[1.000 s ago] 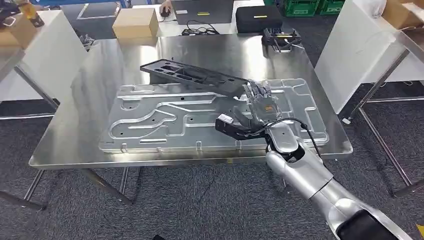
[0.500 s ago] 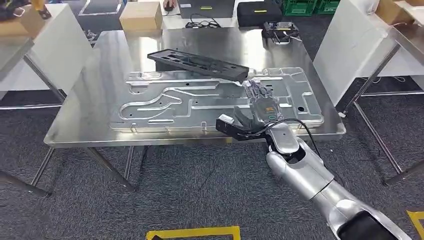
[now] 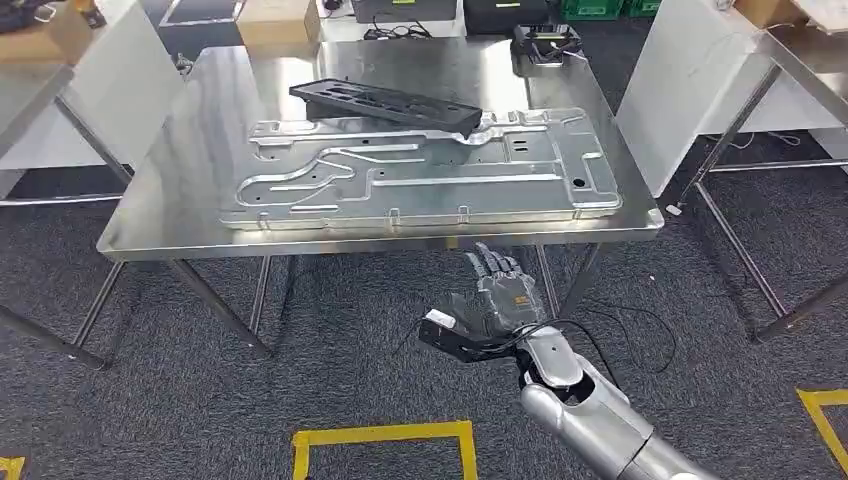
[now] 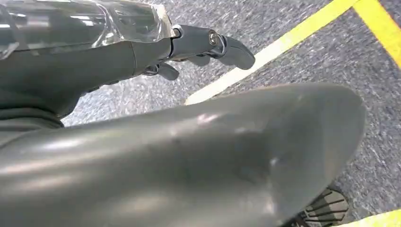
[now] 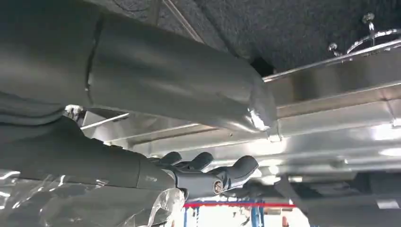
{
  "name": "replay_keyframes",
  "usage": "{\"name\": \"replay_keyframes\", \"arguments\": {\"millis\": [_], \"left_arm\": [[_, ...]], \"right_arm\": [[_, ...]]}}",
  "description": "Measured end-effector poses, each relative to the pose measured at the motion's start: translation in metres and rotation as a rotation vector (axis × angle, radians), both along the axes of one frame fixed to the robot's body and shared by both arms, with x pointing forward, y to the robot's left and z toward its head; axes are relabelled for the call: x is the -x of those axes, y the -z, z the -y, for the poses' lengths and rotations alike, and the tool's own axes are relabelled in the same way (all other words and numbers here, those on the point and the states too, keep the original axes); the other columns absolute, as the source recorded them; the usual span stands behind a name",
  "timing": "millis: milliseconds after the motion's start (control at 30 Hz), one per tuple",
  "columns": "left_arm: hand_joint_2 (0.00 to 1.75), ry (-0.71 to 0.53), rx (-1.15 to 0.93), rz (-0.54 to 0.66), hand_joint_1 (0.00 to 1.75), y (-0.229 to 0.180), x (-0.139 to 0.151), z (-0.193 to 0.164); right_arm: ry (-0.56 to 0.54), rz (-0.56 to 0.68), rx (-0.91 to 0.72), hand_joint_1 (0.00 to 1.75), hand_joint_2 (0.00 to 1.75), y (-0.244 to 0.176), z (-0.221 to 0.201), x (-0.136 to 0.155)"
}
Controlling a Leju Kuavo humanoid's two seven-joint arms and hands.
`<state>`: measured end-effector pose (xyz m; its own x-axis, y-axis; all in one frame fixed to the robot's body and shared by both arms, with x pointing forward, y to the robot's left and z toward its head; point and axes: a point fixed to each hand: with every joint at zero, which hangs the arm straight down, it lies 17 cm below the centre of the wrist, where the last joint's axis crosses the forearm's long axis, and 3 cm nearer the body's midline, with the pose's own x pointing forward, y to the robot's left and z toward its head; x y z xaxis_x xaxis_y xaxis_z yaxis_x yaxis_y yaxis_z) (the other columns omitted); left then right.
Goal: Take the parts from the cabinet and place them on the table.
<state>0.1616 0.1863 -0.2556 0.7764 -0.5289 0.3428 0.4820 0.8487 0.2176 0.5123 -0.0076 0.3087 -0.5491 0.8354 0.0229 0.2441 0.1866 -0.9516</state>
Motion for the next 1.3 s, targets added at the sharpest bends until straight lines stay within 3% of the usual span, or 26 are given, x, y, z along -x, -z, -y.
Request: {"name": "replay_keyframes", "arguments": {"millis": [167,267,333,400,467,533,633,733,833,900,1000,1133,1200,1300], "left_arm": [[0.0,-0.002,-0.001,0.0,0.0,0.0,0.0,-0.001],[0.0,-0.022,0.0,-0.007,0.0,0.001,0.005,-0.002],[0.0,-0.035,0.001,-0.011,0.0,0.002,0.008,-0.003],[0.0,-0.058,-0.003,-0.007,0.0,0.004,0.013,-0.006],[0.0,-0.078,-0.004,-0.009,0.0,0.004,0.015,-0.008],[0.0,-0.1,-0.011,-0.018,0.0,0.006,0.021,-0.011],[0.0,-0.148,-0.022,-0.059,0.0,0.011,0.039,-0.018],[0.0,-0.194,-0.027,-0.076,0.0,0.013,0.047,-0.021],[0.0,-0.223,-0.025,-0.08,0.0,0.013,0.048,-0.023],[0.0,-0.234,-0.029,-0.089,0.0,0.013,0.048,-0.026],[0.0,-0.226,-0.025,-0.089,0.0,0.012,0.04,-0.024],[0.0,-0.225,-0.016,-0.106,0.0,0.013,0.042,-0.022],[0.0,-0.223,-0.014,-0.103,0.0,0.012,0.042,-0.021],[0.0,-0.223,-0.01,-0.107,0.0,0.013,0.044,-0.02]], "right_arm": [[-0.002,-0.017,-0.014,0.0,0.0,0.004,0.005,0.001],[-0.02,-0.153,-0.102,0.0,0.0,0.037,0.012,0.006],[-0.03,-0.275,-0.176,0.0,0.0,0.08,0.015,0.019],[-0.027,-0.494,-0.32,0.0,0.0,0.156,0.031,0.036],[0.045,-0.711,-0.458,0.0,0.0,0.236,0.054,0.05],[0.186,-0.925,-0.53,0.0,0.0,0.331,0.091,0.091],[0.586,-1.337,-0.689,0.0,0.0,0.467,0.166,0.187],[0.939,-1.586,-0.656,0.0,0.0,0.539,0.226,0.289],[1.085,-1.676,-0.62,0.0,0.0,0.563,0.253,0.346],[1.133,-1.697,-0.623,0.0,0.0,0.571,0.259,0.366],[1.12,-1.66,-0.646,0.0,0.0,0.573,0.257,0.367],[0.997,-1.499,-0.624,0.0,0.0,0.566,0.252,0.342],[1.009,-1.503,-0.639,0.0,0.0,0.565,0.25,0.338],[1.091,-1.569,-0.653,0.0,0.0,0.572,0.253,0.357]]}}
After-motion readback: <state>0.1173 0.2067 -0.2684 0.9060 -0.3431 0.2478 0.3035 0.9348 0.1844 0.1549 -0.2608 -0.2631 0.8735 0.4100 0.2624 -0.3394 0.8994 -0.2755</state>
